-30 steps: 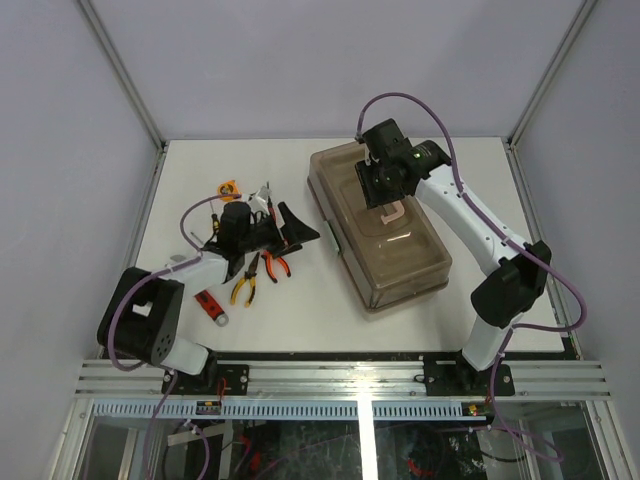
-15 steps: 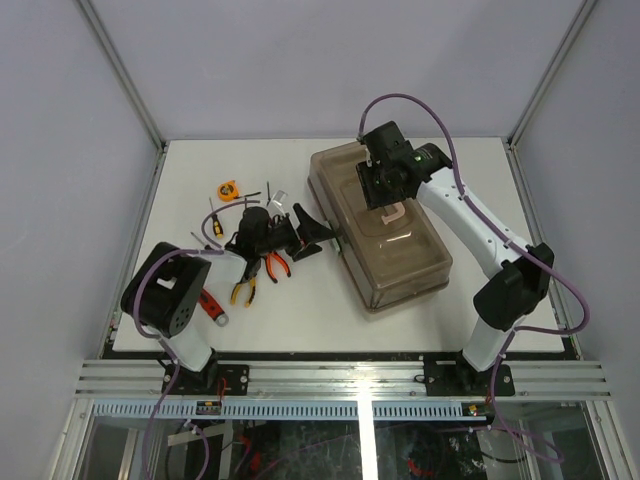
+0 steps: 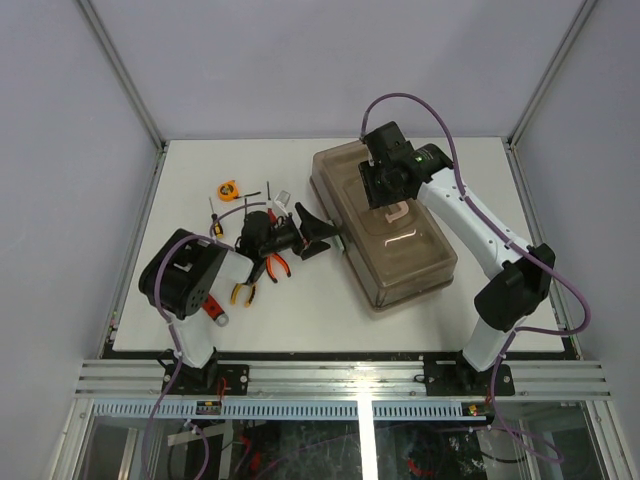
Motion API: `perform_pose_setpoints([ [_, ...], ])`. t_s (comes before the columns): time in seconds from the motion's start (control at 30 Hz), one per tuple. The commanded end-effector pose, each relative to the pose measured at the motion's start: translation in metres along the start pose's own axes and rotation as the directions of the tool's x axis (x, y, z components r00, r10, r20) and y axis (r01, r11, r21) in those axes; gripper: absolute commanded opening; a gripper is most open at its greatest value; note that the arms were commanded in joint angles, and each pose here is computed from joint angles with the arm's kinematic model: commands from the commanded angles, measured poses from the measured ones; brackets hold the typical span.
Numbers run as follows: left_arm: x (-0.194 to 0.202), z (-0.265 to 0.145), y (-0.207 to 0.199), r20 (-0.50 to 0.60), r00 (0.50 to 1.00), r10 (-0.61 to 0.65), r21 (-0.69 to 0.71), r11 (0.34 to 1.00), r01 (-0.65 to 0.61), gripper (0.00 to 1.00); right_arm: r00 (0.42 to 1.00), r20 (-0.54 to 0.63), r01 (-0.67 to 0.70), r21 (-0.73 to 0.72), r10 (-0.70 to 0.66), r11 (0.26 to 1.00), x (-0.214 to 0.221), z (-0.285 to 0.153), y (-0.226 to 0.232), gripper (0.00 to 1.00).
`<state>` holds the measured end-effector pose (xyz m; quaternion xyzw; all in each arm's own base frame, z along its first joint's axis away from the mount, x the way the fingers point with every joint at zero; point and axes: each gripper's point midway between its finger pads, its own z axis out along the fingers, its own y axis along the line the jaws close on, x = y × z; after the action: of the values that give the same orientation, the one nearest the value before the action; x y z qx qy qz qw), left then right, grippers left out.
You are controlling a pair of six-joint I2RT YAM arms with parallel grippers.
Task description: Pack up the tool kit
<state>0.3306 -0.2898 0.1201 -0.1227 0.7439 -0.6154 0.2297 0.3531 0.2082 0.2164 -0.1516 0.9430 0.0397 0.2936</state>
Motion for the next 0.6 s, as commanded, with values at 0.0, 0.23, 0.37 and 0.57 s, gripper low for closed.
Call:
perform_pose_setpoints([
  [0.0,-0.002,0.009,-0.031,0.015,0.998,0.054,0.115,0.992,-0.055,0.93,0.992,-0.127,0.023,0.0,-0.023,1.0,0.034,0.0,0.001,0.45],
  [0.23,0.005,0.014,-0.037,-0.003,0.999,0.05,0.141,0.989,-0.049,0.91,0.989,-0.146,0.025,-0.006,-0.025,1.0,0.042,0.003,0.001,0.44],
  [0.37,0.006,0.017,-0.037,-0.013,0.999,0.046,0.15,0.988,-0.043,0.88,0.989,-0.148,0.025,-0.008,-0.026,1.0,0.044,0.002,0.001,0.42],
  [0.57,0.007,0.019,-0.039,-0.021,0.999,0.045,0.167,0.985,-0.041,0.81,0.987,-0.16,0.024,-0.014,-0.026,1.0,0.05,0.001,0.001,0.39],
])
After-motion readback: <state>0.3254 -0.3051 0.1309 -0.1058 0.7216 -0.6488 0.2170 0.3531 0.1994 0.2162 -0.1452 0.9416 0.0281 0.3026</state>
